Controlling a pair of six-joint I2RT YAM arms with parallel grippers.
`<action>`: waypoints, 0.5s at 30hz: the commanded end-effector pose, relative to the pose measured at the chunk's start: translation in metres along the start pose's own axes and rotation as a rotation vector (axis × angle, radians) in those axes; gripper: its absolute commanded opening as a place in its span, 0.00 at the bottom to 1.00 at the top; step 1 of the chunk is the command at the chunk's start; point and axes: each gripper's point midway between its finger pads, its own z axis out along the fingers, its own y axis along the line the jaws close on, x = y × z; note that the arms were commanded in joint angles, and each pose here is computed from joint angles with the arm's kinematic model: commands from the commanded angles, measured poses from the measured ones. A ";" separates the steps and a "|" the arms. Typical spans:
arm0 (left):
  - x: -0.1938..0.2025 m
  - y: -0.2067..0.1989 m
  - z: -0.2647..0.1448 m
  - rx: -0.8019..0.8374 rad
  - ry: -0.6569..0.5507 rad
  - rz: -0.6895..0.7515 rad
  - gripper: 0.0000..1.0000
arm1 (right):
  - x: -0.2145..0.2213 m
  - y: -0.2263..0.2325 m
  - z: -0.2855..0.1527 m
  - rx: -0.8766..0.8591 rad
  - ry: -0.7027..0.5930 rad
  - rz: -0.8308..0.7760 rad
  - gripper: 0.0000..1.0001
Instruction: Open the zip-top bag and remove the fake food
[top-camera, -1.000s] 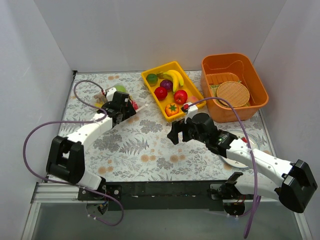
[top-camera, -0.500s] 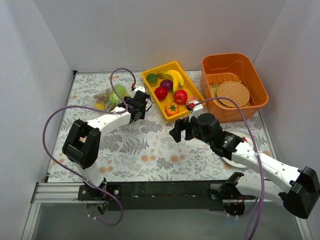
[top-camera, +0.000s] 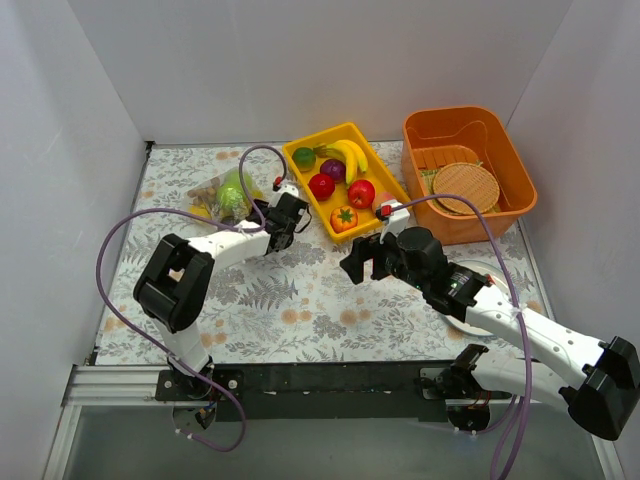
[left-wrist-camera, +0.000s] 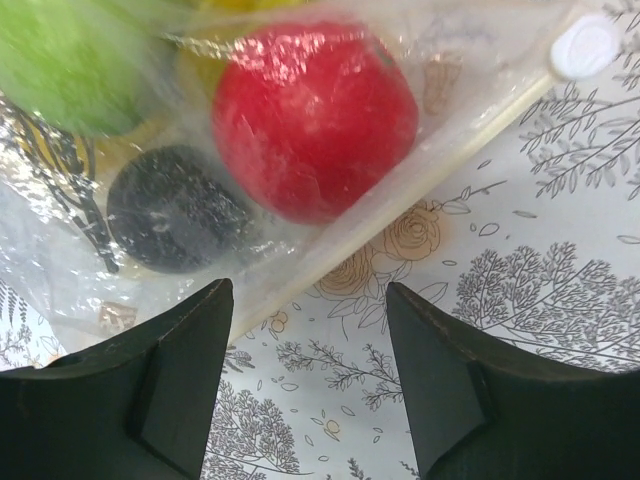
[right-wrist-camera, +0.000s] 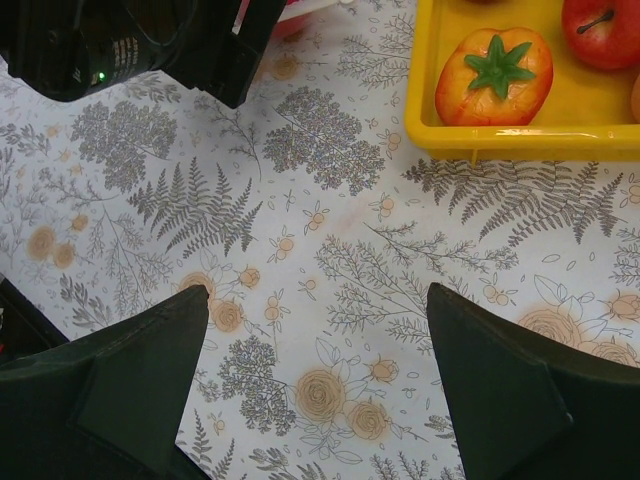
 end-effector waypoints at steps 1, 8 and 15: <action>0.003 0.011 0.005 -0.091 -0.030 -0.017 0.61 | -0.009 -0.002 -0.003 0.005 -0.049 0.001 0.97; -0.017 0.032 0.007 -0.215 -0.152 -0.036 0.52 | -0.013 -0.004 -0.008 0.012 -0.071 0.005 0.97; -0.021 0.027 0.013 -0.209 -0.155 0.007 0.24 | -0.014 -0.005 -0.013 0.017 -0.083 0.009 0.97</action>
